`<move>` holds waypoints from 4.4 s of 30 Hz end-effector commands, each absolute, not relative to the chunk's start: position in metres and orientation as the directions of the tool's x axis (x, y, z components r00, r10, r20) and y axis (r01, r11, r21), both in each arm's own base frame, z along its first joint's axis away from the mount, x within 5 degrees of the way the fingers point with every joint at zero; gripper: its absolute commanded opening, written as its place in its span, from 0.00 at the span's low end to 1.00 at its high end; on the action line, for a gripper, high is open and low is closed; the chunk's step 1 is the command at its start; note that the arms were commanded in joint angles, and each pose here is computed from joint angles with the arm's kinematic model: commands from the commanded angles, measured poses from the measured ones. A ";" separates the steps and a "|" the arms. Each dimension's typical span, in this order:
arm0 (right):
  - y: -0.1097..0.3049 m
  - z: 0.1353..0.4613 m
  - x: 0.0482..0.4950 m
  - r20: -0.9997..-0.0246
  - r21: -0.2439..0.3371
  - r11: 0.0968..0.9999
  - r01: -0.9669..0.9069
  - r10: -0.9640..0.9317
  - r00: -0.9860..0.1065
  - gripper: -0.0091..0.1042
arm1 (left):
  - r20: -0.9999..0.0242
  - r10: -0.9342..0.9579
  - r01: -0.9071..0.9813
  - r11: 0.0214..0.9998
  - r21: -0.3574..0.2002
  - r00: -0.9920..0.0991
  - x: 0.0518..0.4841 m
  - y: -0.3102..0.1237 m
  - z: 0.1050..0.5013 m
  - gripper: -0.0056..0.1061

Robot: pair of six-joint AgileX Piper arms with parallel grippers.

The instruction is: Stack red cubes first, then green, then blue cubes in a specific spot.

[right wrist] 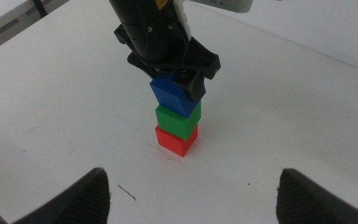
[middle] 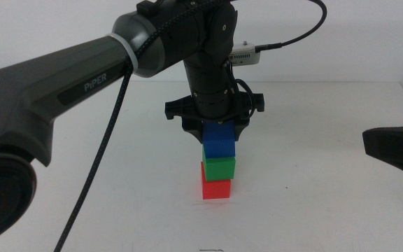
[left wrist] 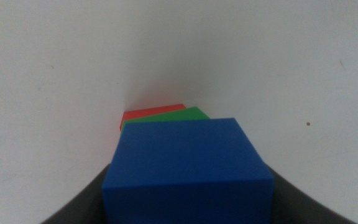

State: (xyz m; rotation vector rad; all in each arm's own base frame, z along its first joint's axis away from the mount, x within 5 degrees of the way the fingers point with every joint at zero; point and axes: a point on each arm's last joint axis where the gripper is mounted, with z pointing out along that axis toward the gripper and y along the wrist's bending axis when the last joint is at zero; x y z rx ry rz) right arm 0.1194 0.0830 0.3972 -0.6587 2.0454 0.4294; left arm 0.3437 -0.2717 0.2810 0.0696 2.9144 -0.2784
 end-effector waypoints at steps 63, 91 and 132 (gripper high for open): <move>0.082 0.411 0.121 -0.900 0.025 0.801 -0.598 -0.243 -0.362 0.72 | -0.951 -0.019 0.014 1.000 -0.025 -0.309 0.126 -0.006 0.504 0.89; 0.006 0.281 0.076 -0.961 -0.186 0.975 -0.121 -0.206 -0.183 0.72 | -0.979 -0.200 0.118 0.972 -0.204 -0.038 0.085 -0.011 0.297 0.89; -0.001 0.196 0.054 -0.983 -0.175 0.985 -0.003 -0.175 -0.063 0.72 | -0.999 0.014 0.048 0.999 0.016 0.038 0.055 -0.003 0.201 0.89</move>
